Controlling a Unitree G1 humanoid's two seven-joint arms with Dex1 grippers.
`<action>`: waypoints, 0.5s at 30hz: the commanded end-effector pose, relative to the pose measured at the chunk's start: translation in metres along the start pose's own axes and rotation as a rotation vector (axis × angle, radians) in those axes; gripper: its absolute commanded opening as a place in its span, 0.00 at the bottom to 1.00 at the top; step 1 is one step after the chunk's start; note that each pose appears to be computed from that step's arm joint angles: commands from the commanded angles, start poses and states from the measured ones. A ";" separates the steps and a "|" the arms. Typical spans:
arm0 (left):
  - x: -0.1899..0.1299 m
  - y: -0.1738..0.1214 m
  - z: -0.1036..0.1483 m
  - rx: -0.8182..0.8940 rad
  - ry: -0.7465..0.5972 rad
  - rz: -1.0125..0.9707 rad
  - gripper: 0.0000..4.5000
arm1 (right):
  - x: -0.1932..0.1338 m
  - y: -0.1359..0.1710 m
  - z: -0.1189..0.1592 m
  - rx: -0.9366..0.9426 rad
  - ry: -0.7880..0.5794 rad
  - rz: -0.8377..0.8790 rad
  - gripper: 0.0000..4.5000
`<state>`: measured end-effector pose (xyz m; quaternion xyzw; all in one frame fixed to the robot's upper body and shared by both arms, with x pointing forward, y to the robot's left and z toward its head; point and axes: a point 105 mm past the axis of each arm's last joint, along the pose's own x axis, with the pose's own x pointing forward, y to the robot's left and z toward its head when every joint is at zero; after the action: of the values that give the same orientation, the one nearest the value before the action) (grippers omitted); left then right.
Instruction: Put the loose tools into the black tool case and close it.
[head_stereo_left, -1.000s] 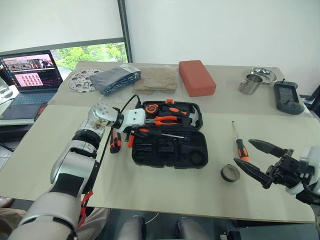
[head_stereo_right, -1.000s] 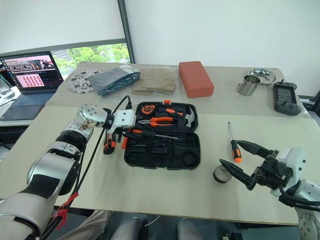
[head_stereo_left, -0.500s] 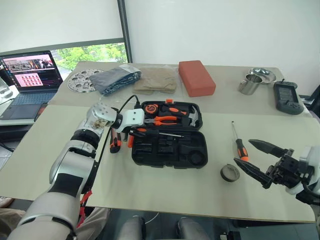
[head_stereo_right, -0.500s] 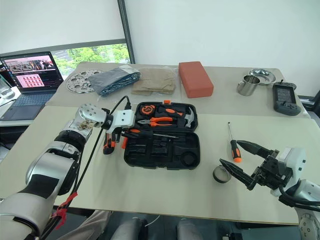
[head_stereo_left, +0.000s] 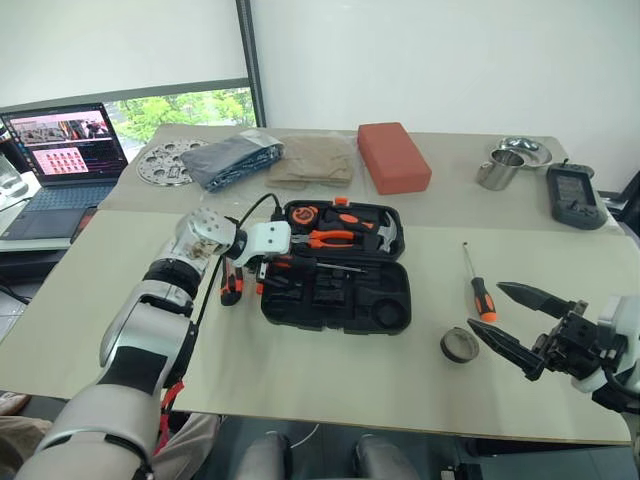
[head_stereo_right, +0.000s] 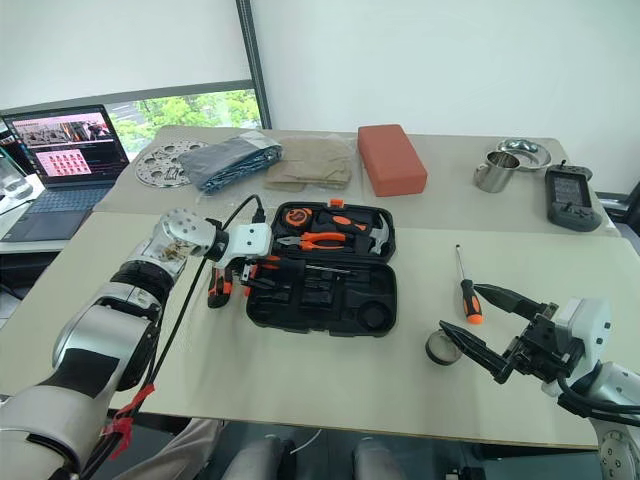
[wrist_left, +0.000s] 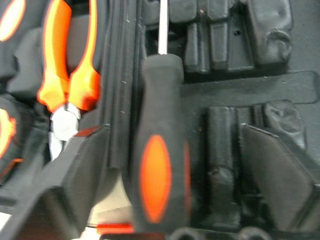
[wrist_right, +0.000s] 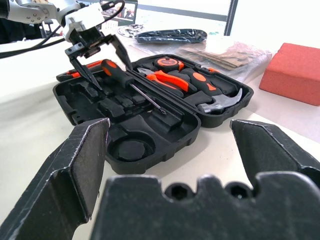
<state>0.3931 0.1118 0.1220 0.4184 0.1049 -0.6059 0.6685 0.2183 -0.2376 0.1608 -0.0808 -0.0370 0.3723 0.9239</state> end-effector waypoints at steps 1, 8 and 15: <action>-0.012 0.013 0.016 0.106 -0.006 0.049 0.99 | -0.001 -0.001 0.011 -0.055 -0.029 -0.004 1.00; -0.034 0.035 0.041 0.161 -0.038 0.142 0.99 | 0.001 0.000 0.011 -0.053 -0.034 -0.003 1.00; -0.034 0.047 0.073 -0.128 -0.460 0.211 0.65 | 0.001 0.000 0.010 -0.052 -0.040 -0.011 1.00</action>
<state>0.4000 0.0818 0.1890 0.2976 -0.0240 -0.5997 0.7424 0.2190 -0.2371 0.1604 -0.0784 -0.0397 0.3699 0.9249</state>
